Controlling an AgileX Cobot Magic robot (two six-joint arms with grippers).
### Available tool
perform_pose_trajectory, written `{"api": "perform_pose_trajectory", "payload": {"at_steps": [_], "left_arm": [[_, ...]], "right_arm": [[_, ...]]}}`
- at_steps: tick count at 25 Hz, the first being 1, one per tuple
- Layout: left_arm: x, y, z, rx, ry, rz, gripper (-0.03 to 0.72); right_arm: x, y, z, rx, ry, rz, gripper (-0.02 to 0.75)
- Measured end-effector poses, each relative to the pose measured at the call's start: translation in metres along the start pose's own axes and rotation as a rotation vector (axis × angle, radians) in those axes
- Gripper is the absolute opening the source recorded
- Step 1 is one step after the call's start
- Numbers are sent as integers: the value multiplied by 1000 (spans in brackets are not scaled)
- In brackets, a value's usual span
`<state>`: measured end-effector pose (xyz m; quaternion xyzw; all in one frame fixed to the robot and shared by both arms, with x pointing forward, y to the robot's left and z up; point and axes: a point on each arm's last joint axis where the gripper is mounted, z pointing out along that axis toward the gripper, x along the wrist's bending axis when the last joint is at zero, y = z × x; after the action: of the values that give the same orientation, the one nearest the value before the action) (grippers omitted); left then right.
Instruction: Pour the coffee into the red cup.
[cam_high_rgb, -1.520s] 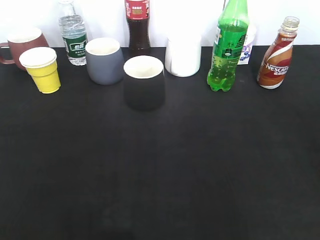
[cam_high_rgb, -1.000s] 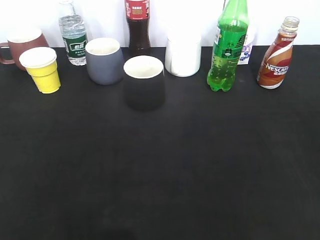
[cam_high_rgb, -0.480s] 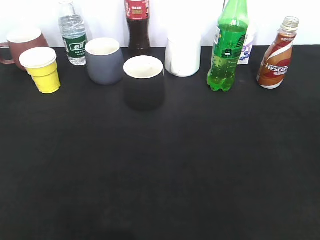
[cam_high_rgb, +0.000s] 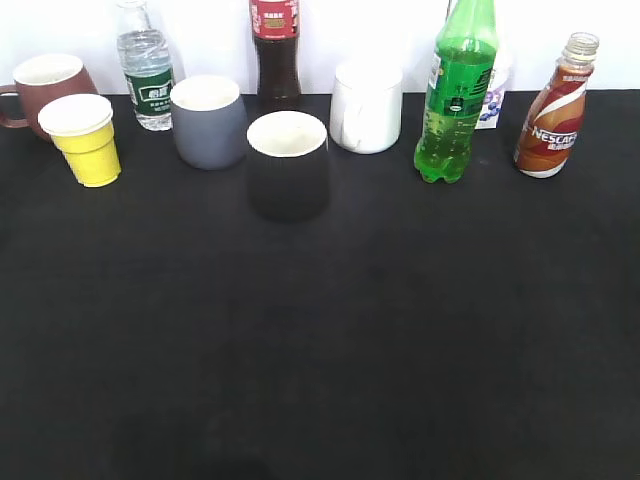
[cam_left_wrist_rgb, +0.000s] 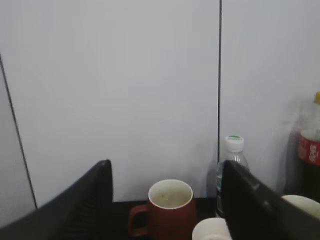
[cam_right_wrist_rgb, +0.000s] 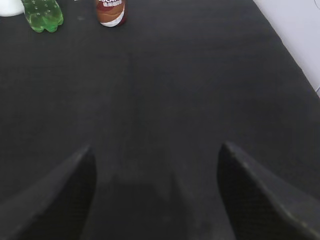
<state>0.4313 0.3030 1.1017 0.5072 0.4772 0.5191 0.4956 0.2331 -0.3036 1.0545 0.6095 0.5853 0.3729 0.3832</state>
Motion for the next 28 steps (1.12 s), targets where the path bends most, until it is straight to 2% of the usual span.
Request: {"api": "perform_pose_trajectory", "payload": {"at_steps": [5, 6, 10, 14, 16, 20, 26, 28], "left_arm": [[-1, -56, 61, 79, -7, -43, 516], [2, -67, 70, 83, 5, -45, 516], [35, -121, 94, 149, 116, -63, 516], [44, -163, 119, 198, 130, -74, 516], [47, -175, 142, 196, 129, -74, 505], [55, -196, 188, 205, 125, -69, 427], [61, -215, 236, 240, 98, -46, 419], [63, -220, 246, 238, 99, -66, 408]], "right_arm": [[0, 0, 0, 0, 0, 0, 589], [0, 0, 0, 0, 0, 0, 589], [0, 0, 0, 0, 1, 0, 589], [0, 0, 0, 0, 1, 0, 589], [0, 0, 0, 0, 2, 1, 589], [0, 0, 0, 0, 2, 1, 589], [0, 0, 0, 0, 2, 1, 589], [0, 0, 0, 0, 2, 1, 589]]}}
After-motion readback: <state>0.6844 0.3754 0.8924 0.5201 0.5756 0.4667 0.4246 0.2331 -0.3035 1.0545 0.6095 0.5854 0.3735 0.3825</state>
